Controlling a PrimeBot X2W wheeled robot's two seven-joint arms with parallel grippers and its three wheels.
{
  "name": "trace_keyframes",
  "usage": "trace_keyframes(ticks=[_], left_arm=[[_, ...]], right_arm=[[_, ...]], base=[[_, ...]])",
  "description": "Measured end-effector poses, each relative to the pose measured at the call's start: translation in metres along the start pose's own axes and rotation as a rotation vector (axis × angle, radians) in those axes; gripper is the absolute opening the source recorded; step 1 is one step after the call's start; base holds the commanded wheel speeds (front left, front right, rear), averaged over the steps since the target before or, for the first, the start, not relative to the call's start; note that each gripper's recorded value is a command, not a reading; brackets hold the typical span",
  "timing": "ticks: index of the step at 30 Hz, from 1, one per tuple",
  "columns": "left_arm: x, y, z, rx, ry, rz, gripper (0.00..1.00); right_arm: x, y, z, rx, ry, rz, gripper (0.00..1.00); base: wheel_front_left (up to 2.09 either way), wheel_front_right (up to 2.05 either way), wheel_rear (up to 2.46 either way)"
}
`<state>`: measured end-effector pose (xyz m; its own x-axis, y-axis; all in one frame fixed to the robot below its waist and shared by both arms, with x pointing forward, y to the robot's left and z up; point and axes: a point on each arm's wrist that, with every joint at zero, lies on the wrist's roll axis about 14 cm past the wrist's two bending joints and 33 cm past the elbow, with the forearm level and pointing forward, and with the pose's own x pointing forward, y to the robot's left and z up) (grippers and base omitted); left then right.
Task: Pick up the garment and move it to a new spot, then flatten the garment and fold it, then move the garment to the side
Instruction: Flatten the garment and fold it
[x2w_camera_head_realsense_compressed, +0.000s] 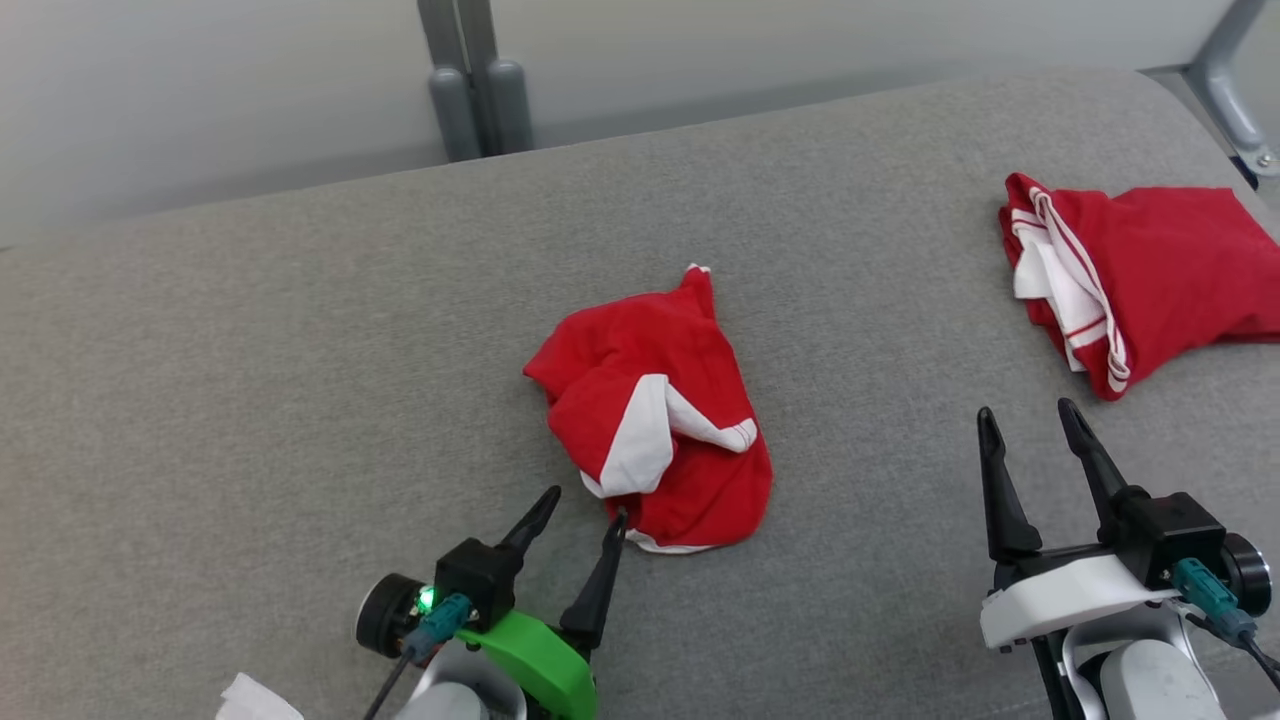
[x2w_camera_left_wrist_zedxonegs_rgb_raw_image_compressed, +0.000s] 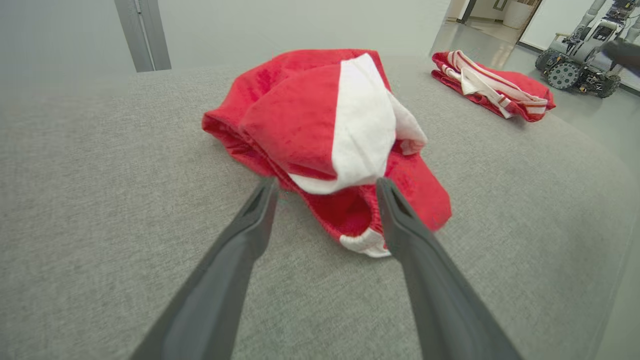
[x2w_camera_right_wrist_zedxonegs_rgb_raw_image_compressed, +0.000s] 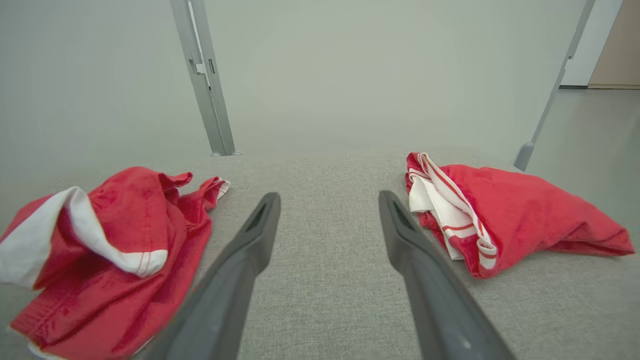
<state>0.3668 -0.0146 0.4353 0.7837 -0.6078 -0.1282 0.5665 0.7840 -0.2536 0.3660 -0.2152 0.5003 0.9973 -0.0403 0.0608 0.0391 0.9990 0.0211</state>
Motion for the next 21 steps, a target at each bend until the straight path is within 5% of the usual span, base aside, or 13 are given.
trace_keyframes(ticks=[10,11,12,14,21], left_arm=[[0.033,0.001,-0.021,-0.007,0.082,-0.044,1.0],[0.035,-0.005,-0.024,-0.008,0.094,-0.066,0.93],[0.037,-0.014,-0.025,-0.014,0.097,-0.093,0.46],[0.04,-0.022,-0.022,-0.042,0.087,-0.114,0.0],[0.041,-0.026,0.038,-0.094,-0.094,-0.136,0.0]], right_arm=[[-0.017,-0.036,-0.012,-0.009,0.047,-0.115,1.0],[-0.019,-0.038,-0.012,-0.01,0.05,-0.122,1.0],[-0.02,-0.04,-0.013,-0.011,0.053,-0.129,1.0],[-0.022,-0.042,-0.013,-0.007,0.055,-0.136,1.0],[-0.025,-0.041,-0.009,0.005,0.041,-0.135,1.0]], base=[[0.0,0.0,0.0],[0.0,0.0,0.0],[0.0,0.0,0.0],[0.0,0.0,0.0],[0.0,0.0,0.0]])
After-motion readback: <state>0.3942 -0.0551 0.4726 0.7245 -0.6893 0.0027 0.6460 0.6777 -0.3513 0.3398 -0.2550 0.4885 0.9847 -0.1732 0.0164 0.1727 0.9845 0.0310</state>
